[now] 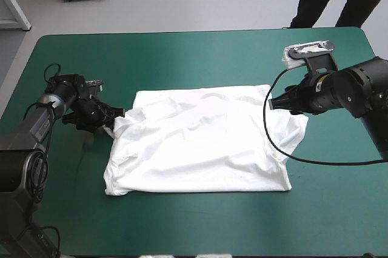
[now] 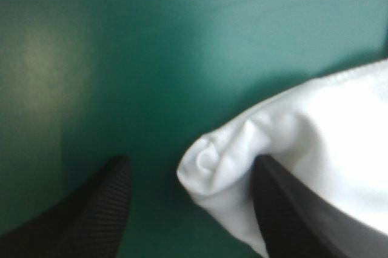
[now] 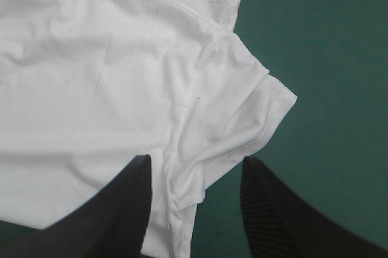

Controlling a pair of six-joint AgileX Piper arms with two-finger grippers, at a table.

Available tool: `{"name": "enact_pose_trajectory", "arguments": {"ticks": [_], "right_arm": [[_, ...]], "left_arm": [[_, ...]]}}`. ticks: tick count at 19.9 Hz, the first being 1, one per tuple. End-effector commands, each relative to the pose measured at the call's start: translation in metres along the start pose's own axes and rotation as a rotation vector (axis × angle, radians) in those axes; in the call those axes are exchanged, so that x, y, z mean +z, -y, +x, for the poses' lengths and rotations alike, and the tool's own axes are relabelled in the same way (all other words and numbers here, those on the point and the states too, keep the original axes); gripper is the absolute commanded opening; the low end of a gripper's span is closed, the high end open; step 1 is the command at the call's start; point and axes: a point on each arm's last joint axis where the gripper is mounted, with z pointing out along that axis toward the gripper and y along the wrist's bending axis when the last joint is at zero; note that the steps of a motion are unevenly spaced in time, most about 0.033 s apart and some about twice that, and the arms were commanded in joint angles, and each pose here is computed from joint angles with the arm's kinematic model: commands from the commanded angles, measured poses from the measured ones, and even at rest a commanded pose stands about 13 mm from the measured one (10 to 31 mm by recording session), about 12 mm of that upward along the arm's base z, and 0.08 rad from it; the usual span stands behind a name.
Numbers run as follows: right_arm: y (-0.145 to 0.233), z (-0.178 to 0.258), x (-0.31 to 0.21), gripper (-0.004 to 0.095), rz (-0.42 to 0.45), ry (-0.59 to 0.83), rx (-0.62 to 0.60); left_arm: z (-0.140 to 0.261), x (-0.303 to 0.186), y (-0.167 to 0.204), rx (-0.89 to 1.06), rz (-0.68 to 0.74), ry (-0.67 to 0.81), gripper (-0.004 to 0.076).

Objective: Fold the cloth

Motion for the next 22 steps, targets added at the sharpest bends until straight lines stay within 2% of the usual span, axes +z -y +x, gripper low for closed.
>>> {"name": "enact_pose_trajectory", "arguments": {"ticks": [1,2,3,4,5,9,13,17,22], "right_arm": [[0.003,-0.003,-0.019,0.0418,0.005,0.071,0.003],[0.003,-0.003,-0.019,0.0418,0.005,0.071,0.003],[0.003,-0.003,-0.019,0.0418,0.005,0.071,0.003],[0.003,-0.003,-0.019,0.0418,0.005,0.071,0.003],[0.003,-0.003,-0.019,0.0418,0.005,0.071,0.003],[0.003,-0.003,-0.019,0.0405,0.005,0.071,0.005],[0.003,-0.003,-0.019,0.0396,0.004,0.071,0.014],[0.003,-0.003,-0.019,0.0387,0.004,0.071,0.014],[0.003,-0.003,-0.019,0.0387,0.004,0.071,0.014]], "left_arm": [[-0.008,-0.018,0.003,-0.007,0.019,0.098,0.0402],[-0.009,-0.018,0.003,-0.007,0.019,0.103,0.0363],[-0.010,-0.016,0.002,-0.008,0.019,0.106,0.0234],[-0.010,-0.015,0.002,-0.008,0.019,0.104,0.0153],[-0.009,-0.015,0.003,-0.006,0.019,0.100,0.0008],[-0.012,-0.026,0.006,0.014,0.027,0.118,-0.0009],[-0.027,-0.070,0.030,0.103,0.065,0.259,-0.0009],[-0.034,-0.108,0.080,0.241,0.136,0.351,-0.0009],[-0.014,-0.103,0.143,0.390,0.227,0.323,-0.0009]]}}
